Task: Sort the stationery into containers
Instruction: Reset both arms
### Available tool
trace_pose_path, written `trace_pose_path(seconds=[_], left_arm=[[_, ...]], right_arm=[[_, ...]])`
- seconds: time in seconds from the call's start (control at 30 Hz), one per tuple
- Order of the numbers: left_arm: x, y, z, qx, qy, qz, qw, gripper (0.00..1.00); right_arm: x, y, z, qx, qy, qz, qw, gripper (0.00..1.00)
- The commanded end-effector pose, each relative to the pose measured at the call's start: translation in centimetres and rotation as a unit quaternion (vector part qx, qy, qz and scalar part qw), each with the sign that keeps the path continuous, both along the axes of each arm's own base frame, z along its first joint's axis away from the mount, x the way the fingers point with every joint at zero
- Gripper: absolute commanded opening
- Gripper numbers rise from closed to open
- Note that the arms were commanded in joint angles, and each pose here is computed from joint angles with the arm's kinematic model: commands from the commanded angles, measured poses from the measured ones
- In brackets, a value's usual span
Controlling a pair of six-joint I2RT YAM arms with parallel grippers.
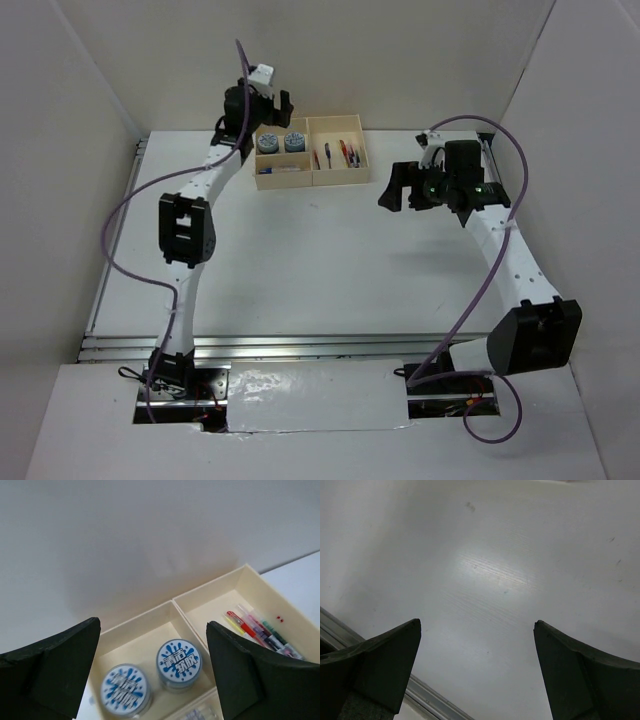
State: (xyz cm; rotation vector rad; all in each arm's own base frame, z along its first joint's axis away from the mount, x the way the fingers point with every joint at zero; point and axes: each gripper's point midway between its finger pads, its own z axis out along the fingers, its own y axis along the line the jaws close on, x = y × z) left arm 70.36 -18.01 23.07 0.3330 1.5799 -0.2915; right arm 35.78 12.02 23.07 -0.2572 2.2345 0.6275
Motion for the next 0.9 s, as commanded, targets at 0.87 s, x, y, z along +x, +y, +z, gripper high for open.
trace_pose_path(seconds=[0.87], left_arm=[[-38.6, 21.1, -2.7, 0.1, 0.268, 0.177, 0.942, 0.99]], right_arm=[[-9.2, -13.3, -4.2, -0.217, -0.098, -0.127, 0.963, 1.0]])
